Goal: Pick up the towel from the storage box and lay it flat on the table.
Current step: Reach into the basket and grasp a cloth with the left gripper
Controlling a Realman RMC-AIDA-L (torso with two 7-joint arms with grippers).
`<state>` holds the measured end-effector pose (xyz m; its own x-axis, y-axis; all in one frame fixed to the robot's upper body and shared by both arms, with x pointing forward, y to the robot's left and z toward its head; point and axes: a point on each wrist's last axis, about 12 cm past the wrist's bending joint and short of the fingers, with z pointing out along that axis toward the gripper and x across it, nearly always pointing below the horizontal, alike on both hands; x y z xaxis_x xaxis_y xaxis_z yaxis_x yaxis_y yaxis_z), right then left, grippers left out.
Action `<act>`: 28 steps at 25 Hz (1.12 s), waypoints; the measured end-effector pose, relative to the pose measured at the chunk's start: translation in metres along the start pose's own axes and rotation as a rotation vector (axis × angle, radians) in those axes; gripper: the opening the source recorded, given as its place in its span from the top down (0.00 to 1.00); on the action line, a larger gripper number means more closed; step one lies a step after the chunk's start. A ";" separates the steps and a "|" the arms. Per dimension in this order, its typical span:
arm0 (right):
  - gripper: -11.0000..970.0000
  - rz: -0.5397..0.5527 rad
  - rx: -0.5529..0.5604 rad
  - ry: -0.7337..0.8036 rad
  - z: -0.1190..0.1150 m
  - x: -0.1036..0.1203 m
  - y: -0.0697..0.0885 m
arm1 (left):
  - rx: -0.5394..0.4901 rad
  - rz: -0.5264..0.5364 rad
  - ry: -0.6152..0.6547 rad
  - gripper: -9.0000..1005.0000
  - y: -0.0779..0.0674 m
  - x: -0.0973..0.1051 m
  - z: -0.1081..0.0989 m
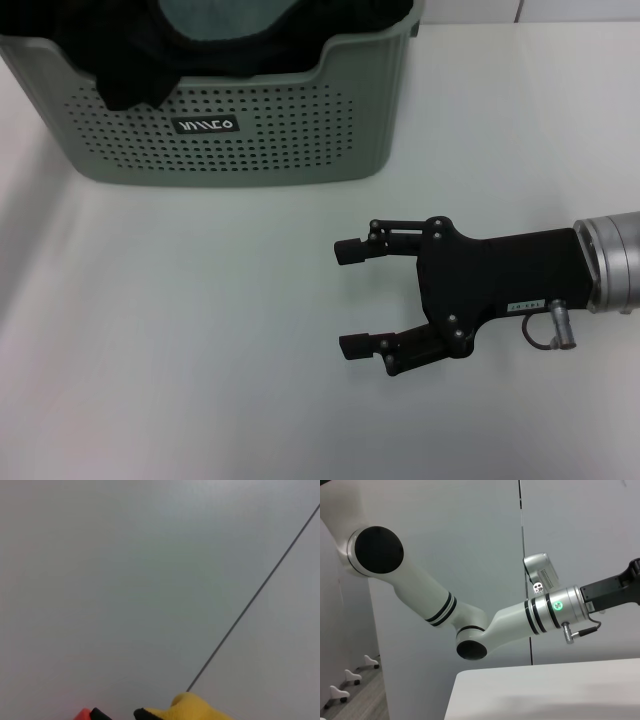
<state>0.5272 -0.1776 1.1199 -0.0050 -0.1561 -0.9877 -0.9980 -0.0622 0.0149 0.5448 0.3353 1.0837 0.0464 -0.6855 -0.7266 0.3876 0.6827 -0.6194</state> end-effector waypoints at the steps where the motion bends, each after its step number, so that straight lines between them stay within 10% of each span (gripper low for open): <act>1: 0.10 -0.002 0.000 0.000 0.000 0.000 0.000 | 0.008 -0.003 0.002 0.12 -0.001 0.000 0.000; 28: 0.10 -0.005 0.005 -0.001 0.000 0.000 -0.001 | 0.155 -0.102 0.031 0.14 -0.021 0.004 0.014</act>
<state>0.5277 -0.1777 1.1196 0.0000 -0.1544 -0.9880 -0.9983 -0.0581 0.0091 0.5495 0.3152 1.0978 -0.0277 -0.7396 -0.6725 0.5264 0.5611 -0.6388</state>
